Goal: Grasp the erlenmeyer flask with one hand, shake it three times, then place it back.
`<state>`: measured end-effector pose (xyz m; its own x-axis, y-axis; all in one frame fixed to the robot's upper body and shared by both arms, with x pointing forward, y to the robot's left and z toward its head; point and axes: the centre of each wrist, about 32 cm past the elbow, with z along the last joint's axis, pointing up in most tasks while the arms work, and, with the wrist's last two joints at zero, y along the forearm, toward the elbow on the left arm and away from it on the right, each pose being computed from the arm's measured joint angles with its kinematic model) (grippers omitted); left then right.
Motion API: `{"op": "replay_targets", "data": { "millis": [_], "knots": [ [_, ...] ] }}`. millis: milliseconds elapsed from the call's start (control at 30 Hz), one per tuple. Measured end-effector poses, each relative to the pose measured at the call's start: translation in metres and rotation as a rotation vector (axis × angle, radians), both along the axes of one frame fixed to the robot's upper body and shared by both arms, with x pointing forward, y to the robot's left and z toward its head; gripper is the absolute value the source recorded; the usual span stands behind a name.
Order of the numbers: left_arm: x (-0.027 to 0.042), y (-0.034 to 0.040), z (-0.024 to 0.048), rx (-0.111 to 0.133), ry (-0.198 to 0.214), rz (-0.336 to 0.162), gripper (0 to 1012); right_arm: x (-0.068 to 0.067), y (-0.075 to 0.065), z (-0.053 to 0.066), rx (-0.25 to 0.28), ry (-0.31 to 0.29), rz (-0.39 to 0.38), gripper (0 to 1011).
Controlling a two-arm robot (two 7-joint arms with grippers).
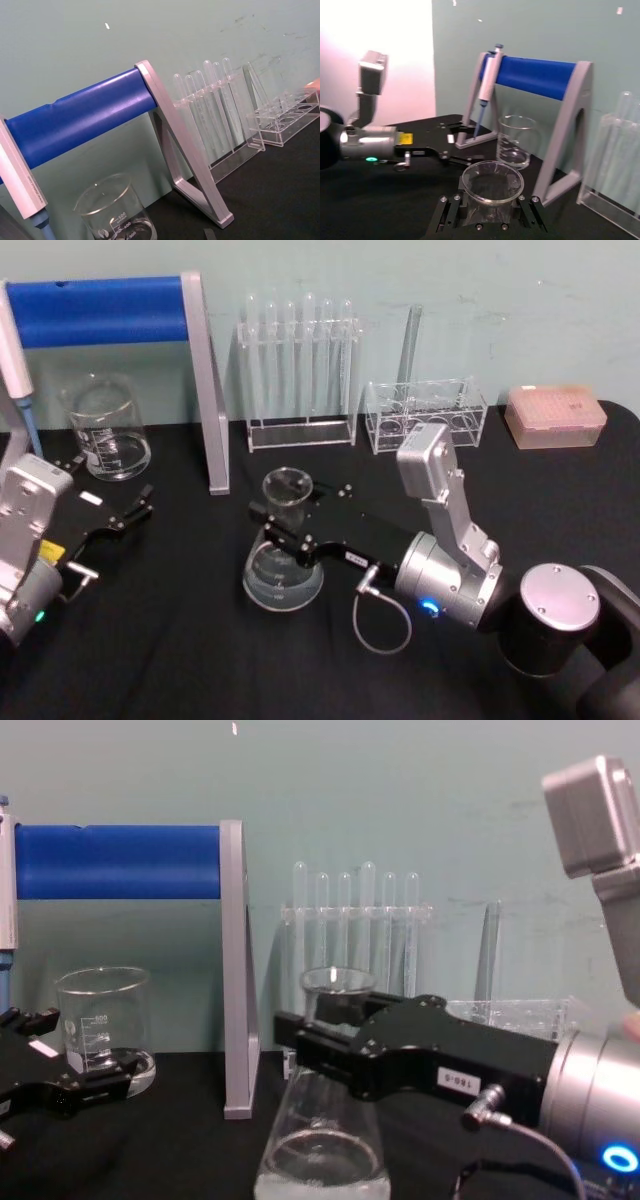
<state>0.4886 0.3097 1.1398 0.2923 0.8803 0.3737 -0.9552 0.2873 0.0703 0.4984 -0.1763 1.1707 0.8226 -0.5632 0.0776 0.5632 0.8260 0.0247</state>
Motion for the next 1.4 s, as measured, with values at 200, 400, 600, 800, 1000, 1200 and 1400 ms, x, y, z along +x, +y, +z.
{"op": "replay_targets", "data": {
  "millis": [200,400,600,800,1000,1200,1400],
  "knots": [
    [0.0,0.0,0.0,0.0,0.0,0.0,1001,-0.006,0.006,-0.001,-0.001,0.004,0.05,457],
    [0.0,0.0,0.0,0.0,0.0,0.0,1001,-0.01,0.009,-0.001,0.0,0.009,0.086,457],
    [0.0,0.0,0.0,0.0,0.0,0.0,1001,-0.011,0.01,-0.001,0.002,0.01,0.086,457],
    [0.0,0.0,0.0,0.0,0.0,0.0,1001,-0.003,0.003,0.0,0.006,-0.004,0.016,457],
    [0.0,0.0,0.0,0.0,0.0,0.0,1001,0.009,-0.01,0.0,0.003,-0.015,-0.101,457],
    [0.0,0.0,0.0,0.0,0.0,0.0,1001,0.02,-0.027,0.001,0.004,-0.021,-0.227,457],
    [0.0,0.0,0.0,0.0,0.0,0.0,1001,0.029,-0.045,0.004,0.012,-0.033,-0.341,457]
  ]
}}
